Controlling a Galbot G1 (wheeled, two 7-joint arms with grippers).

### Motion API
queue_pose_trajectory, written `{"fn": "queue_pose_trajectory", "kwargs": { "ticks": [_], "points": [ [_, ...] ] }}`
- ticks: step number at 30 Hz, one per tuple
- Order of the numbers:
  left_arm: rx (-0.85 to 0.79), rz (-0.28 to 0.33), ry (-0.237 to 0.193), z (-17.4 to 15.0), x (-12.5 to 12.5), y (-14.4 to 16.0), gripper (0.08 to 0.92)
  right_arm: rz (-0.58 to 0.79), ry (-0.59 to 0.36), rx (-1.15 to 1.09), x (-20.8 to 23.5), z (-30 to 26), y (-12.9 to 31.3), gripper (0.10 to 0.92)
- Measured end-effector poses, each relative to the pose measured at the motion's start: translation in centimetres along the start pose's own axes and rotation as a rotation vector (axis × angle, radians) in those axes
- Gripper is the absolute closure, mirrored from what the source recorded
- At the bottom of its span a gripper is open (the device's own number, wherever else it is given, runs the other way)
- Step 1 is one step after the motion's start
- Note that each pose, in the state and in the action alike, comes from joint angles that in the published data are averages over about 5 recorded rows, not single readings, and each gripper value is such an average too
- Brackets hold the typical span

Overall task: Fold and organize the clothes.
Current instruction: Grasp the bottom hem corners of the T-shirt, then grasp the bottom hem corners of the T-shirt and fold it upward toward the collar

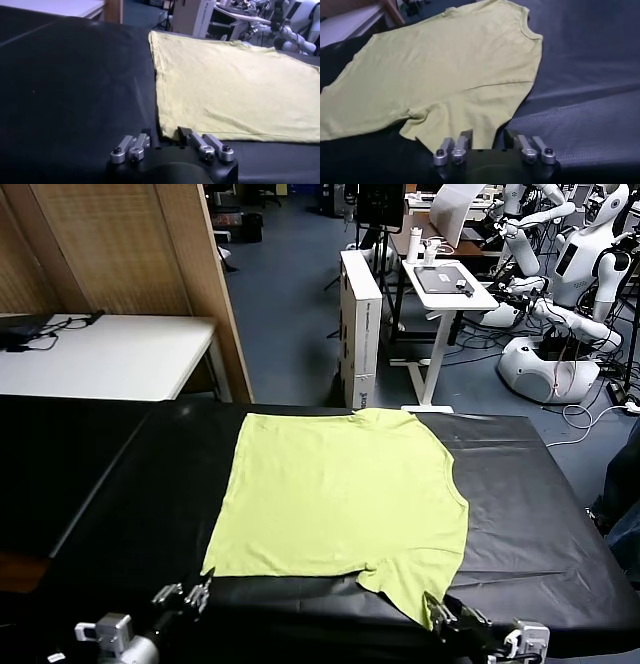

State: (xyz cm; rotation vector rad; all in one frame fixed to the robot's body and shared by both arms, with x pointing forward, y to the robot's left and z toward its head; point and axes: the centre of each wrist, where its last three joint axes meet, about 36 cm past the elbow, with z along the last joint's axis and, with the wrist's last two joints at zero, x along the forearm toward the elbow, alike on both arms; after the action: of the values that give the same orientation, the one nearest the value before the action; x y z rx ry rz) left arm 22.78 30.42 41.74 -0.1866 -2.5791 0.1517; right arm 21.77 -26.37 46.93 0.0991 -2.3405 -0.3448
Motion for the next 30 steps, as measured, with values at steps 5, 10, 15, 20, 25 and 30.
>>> {"fn": "queue_pose_trajectory", "kwargs": {
  "ticks": [5, 10, 15, 20, 25, 30],
  "points": [
    [-0.018, -0.006, 0.008, -0.1, 1.6, 0.2, 0.854, 0.031, 0.030, 0.048, 1.6, -0.1, 0.4, 0.882],
    [-0.035, -0.026, 0.022, -0.1, 3.0, 0.5, 0.854, 0.047, 0.045, 0.065, 2.8, 0.1, 0.7, 0.882],
    [-0.021, -0.043, 0.006, -0.6, 3.3, 0.8, 0.854, 0.026, -0.002, 0.056, 3.1, 0.0, 0.7, 0.882],
    [0.025, -0.041, -0.039, -1.3, 2.5, 0.3, 0.854, -0.019, -0.120, 0.078, 2.5, -0.4, 0.3, 0.882],
    [0.069, -0.048, -0.102, -2.4, 0.6, 0.1, 0.854, -0.061, -0.229, 0.120, 0.8, -1.2, -0.5, 0.882],
    [0.091, -0.035, -0.169, -3.8, -1.5, 0.1, 0.854, -0.076, -0.284, 0.157, -1.9, -2.4, -1.6, 0.882]
  ]
}}
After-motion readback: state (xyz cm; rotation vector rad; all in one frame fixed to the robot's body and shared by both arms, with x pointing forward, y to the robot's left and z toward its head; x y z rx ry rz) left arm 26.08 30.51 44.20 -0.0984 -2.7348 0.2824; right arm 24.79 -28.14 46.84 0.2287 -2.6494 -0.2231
